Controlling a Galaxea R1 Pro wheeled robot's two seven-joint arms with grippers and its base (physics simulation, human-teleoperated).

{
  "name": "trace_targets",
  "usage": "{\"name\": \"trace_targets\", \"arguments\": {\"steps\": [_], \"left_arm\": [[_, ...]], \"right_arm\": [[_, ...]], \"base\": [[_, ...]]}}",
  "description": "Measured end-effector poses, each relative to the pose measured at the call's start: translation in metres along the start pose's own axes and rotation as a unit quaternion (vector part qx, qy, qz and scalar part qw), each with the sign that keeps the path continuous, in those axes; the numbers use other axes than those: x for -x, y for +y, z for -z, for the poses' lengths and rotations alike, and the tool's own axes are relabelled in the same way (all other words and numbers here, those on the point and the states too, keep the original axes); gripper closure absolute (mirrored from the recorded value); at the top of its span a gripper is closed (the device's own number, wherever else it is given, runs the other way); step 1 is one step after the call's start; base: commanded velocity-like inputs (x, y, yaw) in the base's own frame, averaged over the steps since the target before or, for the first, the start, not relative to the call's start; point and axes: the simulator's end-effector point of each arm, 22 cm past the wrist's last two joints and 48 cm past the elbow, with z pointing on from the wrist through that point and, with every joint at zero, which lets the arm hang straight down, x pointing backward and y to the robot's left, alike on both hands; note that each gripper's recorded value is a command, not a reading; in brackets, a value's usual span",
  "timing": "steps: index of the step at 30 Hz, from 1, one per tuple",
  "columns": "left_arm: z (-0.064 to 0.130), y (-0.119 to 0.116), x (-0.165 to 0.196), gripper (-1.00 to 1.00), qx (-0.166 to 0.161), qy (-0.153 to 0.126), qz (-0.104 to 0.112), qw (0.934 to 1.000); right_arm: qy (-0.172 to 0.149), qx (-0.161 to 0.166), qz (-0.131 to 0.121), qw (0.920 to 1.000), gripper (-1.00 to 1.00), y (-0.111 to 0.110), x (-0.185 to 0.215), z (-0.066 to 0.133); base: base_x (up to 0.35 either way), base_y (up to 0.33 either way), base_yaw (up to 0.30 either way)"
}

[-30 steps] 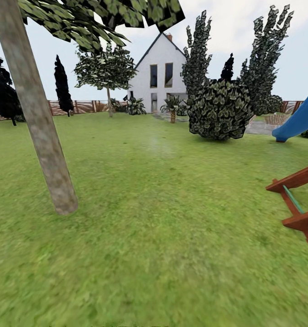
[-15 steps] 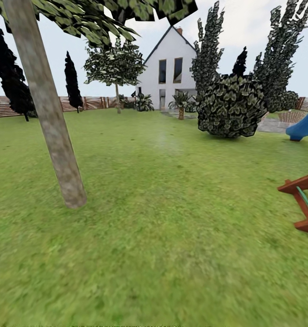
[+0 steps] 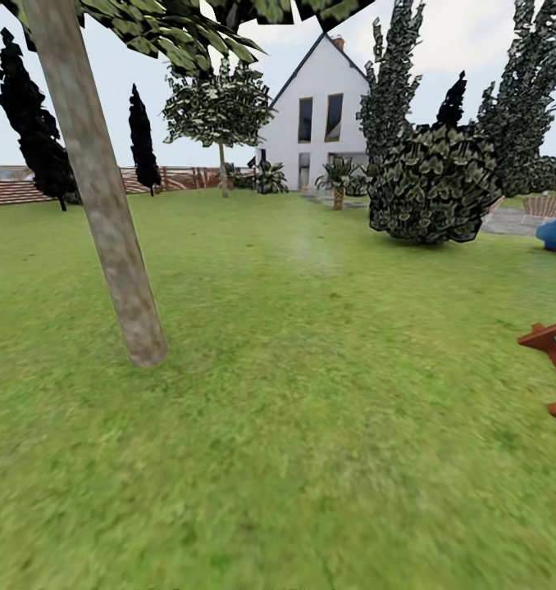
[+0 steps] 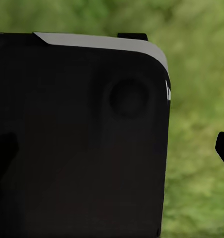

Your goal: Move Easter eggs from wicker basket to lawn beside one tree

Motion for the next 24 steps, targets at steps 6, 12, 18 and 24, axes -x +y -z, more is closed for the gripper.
{"name": "trace_targets", "arguments": {"steps": [6, 12, 18, 24], "left_arm": [[0.000, 0.000, -0.004, -1.00, 0.000, 0.005, 0.000, 1.0000], [0.000, 0.000, -0.008, -1.00, 0.000, 0.010, 0.000, 1.0000], [0.000, 0.000, -0.011, -1.00, 0.000, 0.014, 0.000, 0.9999], [0.000, 0.000, -0.015, -1.00, 0.000, 0.020, 0.000, 0.9998]], "right_arm": [[0.005, 0.000, 0.000, 1.0000, -1.00, 0.000, -0.004, 0.000], [0.010, 0.000, 0.000, 1.0000, -1.00, 0.000, -0.007, 0.000], [0.014, -0.001, 0.000, 0.9999, -1.00, -0.001, -0.011, 0.000], [0.019, -0.001, 0.000, 0.9998, -1.00, -0.001, -0.015, 0.000]], "base": [[0.000, 0.000, 0.095], [0.000, 0.000, 0.093], [0.000, 0.000, 0.093], [0.000, 0.000, 0.089]]}}
